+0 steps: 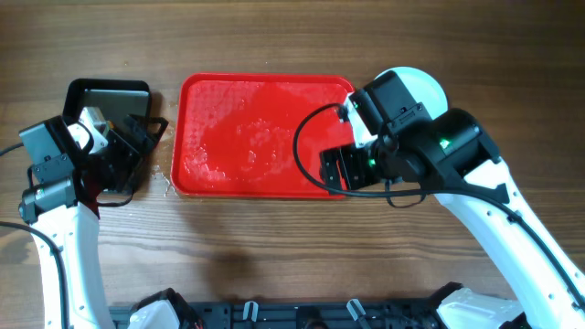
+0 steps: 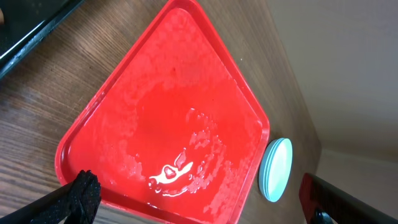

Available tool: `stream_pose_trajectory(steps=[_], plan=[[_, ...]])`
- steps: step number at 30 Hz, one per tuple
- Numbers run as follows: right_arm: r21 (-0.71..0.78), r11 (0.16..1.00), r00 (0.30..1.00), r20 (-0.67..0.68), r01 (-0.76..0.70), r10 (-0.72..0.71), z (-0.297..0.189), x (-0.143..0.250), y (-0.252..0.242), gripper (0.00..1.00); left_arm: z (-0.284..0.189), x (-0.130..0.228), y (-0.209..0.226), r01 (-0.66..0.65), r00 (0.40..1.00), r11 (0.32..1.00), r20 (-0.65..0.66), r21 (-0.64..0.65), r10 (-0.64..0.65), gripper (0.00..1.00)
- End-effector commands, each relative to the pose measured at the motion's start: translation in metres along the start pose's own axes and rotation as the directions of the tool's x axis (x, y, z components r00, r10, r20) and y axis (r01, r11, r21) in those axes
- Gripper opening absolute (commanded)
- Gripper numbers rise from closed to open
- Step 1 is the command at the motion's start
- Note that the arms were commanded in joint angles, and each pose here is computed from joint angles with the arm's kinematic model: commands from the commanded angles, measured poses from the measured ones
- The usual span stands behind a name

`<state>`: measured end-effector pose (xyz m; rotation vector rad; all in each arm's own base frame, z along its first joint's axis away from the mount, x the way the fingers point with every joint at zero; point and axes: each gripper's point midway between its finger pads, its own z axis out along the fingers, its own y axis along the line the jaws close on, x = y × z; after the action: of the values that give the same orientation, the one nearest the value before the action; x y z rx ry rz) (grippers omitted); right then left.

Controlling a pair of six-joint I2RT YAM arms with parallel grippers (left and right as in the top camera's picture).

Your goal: Clean dirty plates on tray and stack at the side

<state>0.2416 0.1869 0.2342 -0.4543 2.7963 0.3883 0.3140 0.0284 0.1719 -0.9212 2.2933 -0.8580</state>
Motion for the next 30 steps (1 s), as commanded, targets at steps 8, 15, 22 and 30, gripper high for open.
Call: stream_pose_trajectory(steps=[8, 15, 22, 30], plan=[[-0.036, 0.989, 0.835, 0.541, 0.146, -0.104, -0.059, -0.031, -0.041, 1.0, 0.0, 0.002, -0.002, 0.012, 1.0, 1.0, -0.012, 0.018, -0.011, 1.0], [-0.03, 0.989, 0.572, 0.818, 0.148, -0.061, -0.03, 0.018, -0.081, 1.0, 0.0, 0.002, -0.002, 0.012, 1.0, 1.0, -0.012, 0.018, -0.011, 1.0], [-0.046, 0.998, 0.354, 0.935, 0.049, 0.025, -0.018, 0.041, -0.111, 1.0, 0.0, 0.002, -0.002, 0.012, 1.0, 1.0, -0.012, 0.018, -0.011, 1.0], [0.021, 1.0, 0.209, 0.978, 0.014, -0.024, -0.017, 0.047, -0.124, 1.0, 0.0, 0.002, -0.002, 0.012, 1.0, 1.0, -0.012, 0.018, -0.011, 1.0]])
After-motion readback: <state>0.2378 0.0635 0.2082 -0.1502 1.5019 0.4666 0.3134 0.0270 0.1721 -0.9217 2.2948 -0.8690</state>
